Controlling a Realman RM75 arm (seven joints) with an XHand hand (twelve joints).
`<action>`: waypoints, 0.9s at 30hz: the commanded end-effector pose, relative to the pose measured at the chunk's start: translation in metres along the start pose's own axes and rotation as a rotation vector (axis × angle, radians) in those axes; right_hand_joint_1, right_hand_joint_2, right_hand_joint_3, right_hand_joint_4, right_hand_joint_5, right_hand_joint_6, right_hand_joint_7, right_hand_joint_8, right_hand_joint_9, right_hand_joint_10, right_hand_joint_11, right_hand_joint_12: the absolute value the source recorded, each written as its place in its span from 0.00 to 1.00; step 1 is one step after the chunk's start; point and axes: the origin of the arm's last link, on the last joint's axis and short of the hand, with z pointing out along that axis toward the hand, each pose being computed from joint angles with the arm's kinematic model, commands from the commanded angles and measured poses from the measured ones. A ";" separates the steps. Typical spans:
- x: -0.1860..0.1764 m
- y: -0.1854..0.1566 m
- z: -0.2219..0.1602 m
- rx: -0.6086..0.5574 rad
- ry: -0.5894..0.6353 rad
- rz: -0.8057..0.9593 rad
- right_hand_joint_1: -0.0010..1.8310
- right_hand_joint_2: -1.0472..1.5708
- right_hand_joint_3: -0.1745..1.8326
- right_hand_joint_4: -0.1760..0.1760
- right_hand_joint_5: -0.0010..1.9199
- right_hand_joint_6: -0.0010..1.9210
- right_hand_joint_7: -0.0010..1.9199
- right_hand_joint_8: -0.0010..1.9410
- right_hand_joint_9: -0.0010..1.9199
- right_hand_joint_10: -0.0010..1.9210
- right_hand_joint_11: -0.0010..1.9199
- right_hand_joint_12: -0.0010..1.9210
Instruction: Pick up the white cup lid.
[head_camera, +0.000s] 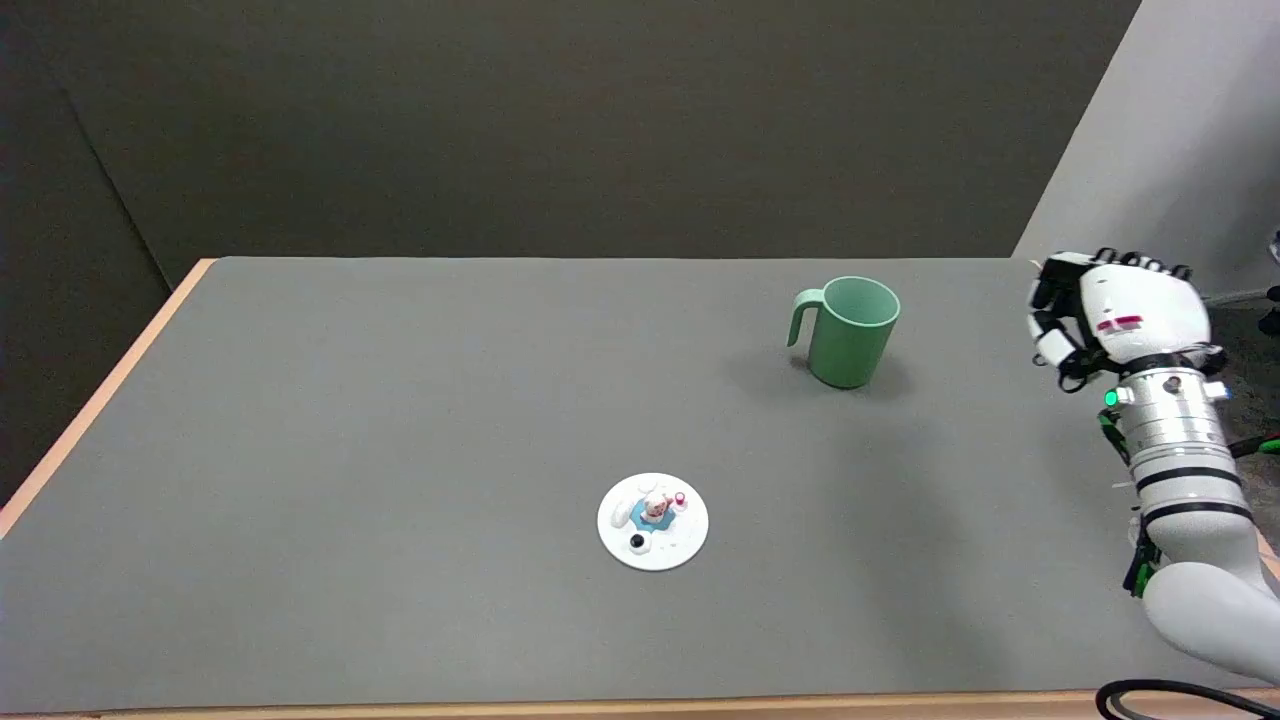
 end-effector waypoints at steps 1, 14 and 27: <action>0.001 -0.072 -0.021 0.277 -0.091 0.157 0.67 0.78 0.29 1.00 0.41 0.22 0.48 0.41 0.50 0.22 0.30 0.68; -0.017 -0.132 -0.043 0.510 -0.236 0.255 0.56 0.71 0.55 1.00 0.37 0.09 0.44 0.11 0.49 0.18 0.28 0.66; -0.012 -0.162 -0.056 0.679 -0.272 0.265 0.52 0.70 0.57 0.98 0.31 0.09 0.37 0.08 0.46 0.17 0.28 0.63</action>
